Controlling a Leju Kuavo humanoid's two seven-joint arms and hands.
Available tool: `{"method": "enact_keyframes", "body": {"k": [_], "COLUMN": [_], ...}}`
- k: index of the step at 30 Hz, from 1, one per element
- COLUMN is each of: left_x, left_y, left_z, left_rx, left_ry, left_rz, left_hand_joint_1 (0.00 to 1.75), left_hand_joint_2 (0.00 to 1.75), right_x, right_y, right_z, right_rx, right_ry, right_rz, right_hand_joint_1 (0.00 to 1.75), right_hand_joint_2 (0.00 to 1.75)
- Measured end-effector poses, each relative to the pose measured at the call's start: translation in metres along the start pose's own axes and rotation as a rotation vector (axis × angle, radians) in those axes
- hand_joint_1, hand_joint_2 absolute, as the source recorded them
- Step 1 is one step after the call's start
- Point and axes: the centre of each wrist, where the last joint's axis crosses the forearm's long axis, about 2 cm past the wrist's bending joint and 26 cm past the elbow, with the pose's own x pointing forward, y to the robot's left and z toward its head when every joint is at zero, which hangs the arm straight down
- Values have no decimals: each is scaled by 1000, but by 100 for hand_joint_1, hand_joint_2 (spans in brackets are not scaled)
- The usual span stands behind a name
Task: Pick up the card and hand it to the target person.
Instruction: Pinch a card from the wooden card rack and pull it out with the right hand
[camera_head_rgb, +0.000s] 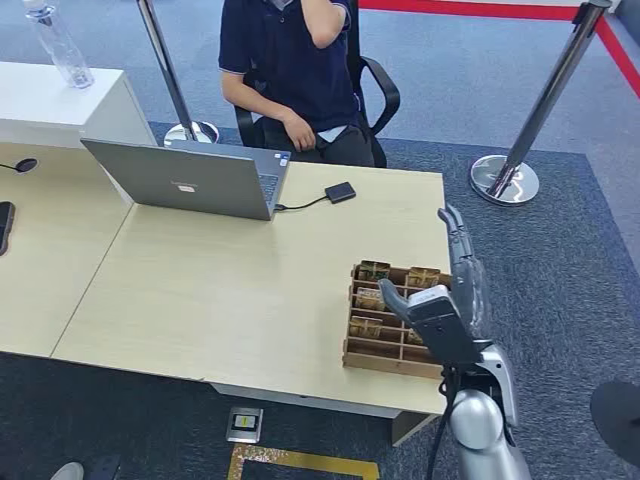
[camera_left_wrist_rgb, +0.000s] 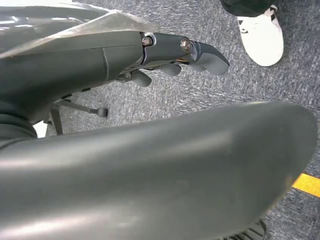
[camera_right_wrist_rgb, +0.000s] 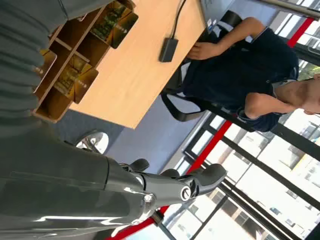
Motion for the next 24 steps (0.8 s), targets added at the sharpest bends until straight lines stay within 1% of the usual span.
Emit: {"method": "enact_keyframes", "body": {"k": [2,8,16,18,21,24], "left_x": [0,0,1,1,1,0], "left_y": [0,0,1,2,2,2], "left_z": [0,0,0,0,0,0], "left_rx": [0,-5,-8,-6,-5,-6], "left_ry": [0,0,0,-1,-2,-2], "left_rz": [0,-1,6,8,11,16], "left_hand_joint_1": [0,0,0,0,0,0], "left_hand_joint_2": [0,0,0,0,0,0], "right_x": [2,13,21,20,16,11], "right_y": [0,-3,-12,-13,-12,-10], "right_z": [0,5,14,17,26,35], "right_rx": [10,66,141,191,275,319], "right_ry": [-6,-45,-113,-110,-68,-37], "right_rz": [36,255,561,663,810,843], "right_hand_joint_1": [0,0,0,0,0,0], "right_hand_joint_2": [175,175,175,175,175,175]}}
